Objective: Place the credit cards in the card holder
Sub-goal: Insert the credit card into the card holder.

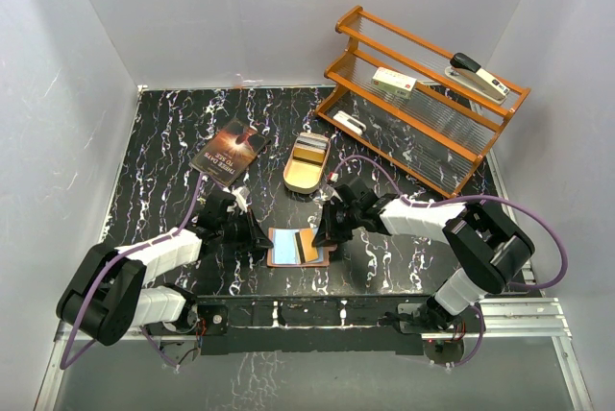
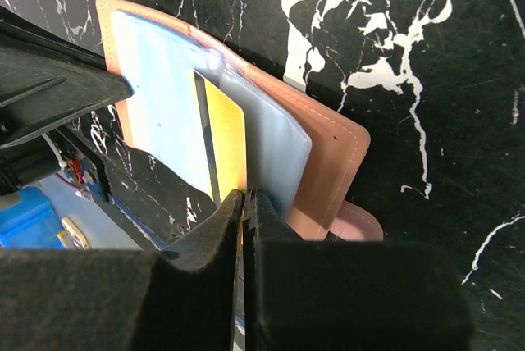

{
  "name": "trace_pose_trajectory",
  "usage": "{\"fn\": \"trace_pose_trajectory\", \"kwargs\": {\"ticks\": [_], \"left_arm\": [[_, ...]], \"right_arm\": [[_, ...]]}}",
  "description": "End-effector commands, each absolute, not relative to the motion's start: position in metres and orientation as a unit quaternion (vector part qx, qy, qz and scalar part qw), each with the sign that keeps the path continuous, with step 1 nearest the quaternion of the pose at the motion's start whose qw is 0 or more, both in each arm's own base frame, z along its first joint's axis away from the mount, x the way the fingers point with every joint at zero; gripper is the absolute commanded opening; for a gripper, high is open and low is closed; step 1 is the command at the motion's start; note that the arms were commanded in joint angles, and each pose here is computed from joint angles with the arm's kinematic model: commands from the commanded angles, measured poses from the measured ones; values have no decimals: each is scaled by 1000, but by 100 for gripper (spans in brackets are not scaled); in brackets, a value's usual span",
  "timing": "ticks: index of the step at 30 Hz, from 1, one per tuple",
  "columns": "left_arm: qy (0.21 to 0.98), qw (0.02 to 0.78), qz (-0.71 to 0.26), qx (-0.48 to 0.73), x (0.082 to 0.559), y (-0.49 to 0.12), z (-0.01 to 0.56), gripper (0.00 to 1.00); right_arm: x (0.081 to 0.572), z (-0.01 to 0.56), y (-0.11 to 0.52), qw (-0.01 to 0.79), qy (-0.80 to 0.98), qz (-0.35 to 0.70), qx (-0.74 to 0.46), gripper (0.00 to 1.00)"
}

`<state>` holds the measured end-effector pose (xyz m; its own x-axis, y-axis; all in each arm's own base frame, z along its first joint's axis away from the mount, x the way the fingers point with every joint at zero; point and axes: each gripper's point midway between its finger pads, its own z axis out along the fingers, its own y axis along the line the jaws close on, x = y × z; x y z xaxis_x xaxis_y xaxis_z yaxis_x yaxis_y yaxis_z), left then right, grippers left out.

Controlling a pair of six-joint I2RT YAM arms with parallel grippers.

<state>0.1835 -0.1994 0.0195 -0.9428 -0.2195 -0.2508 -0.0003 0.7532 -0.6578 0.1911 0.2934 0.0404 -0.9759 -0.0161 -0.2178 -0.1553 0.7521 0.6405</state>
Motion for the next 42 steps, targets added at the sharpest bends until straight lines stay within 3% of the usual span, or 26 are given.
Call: {"fn": "trace_pose_trajectory", "kwargs": {"ticks": [1,29,42], "left_arm": [[918,148,-362,-62,179,-204,24,0],[897,142,-408,-93,180,-216,36,2],[900,141,-401,-97,178,-213,29,5]], "right_arm": [[203,41,295,125,925,357,-25,0],[209,50,308,143,912,380,48,0],[215,62,304,157,934,321,10,32]]}}
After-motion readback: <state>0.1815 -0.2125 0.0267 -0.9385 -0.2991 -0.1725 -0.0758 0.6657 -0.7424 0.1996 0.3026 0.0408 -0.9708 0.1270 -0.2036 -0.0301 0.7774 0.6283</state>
